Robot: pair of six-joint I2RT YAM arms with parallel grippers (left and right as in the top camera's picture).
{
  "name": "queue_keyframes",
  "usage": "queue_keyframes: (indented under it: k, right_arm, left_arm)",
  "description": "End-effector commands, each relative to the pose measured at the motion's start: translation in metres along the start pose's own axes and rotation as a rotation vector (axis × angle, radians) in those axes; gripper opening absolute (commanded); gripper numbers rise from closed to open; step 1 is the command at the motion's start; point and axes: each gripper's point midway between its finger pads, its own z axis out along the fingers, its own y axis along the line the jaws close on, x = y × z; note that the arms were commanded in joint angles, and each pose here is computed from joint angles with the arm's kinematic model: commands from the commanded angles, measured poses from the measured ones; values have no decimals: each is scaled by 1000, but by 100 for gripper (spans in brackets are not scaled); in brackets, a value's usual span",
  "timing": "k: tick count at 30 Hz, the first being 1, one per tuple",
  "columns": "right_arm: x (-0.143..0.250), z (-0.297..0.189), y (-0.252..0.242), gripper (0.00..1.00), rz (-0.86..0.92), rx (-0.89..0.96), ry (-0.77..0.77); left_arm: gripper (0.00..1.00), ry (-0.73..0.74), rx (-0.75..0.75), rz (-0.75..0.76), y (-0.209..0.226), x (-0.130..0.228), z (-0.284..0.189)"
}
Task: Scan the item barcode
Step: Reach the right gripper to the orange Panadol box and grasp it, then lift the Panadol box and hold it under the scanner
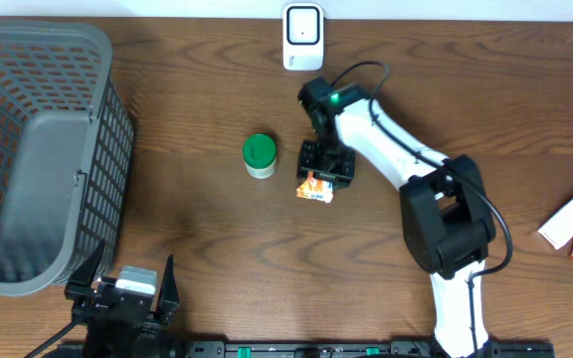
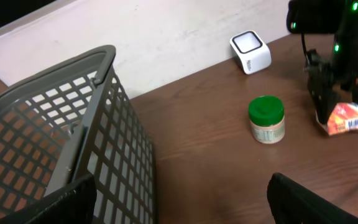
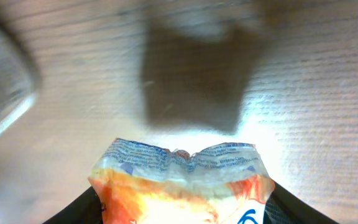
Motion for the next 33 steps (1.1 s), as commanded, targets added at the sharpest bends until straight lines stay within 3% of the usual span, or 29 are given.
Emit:
queue_keyframes:
  k: [1,10,21,24,27,33]
  right_arm:
    - [5,-21,17,57,-74,-179,96]
    - [28,-40,1,56,-9,-273,270]
    - [25,-43,-9,56,6,-268,275]
    - [1,-38,-4,56,-47,-271,165]
    - [-46,-40,14,56,-139,-321,-44]
    - [-107,-62,45,49,-263,-403,-339]
  left_arm:
    - [87,-8,-7,7,1,-1,-2]
    - [87,-8,-7,7,1,-1,-2]
    - [87,-8,-7,7,1,-1,-2]
    - [87,-8,-7,7,1,-1,-2]
    - [87,-8,-6,7,1,-1,-2]
    - [87,-3,-5,6,1,0,-2]
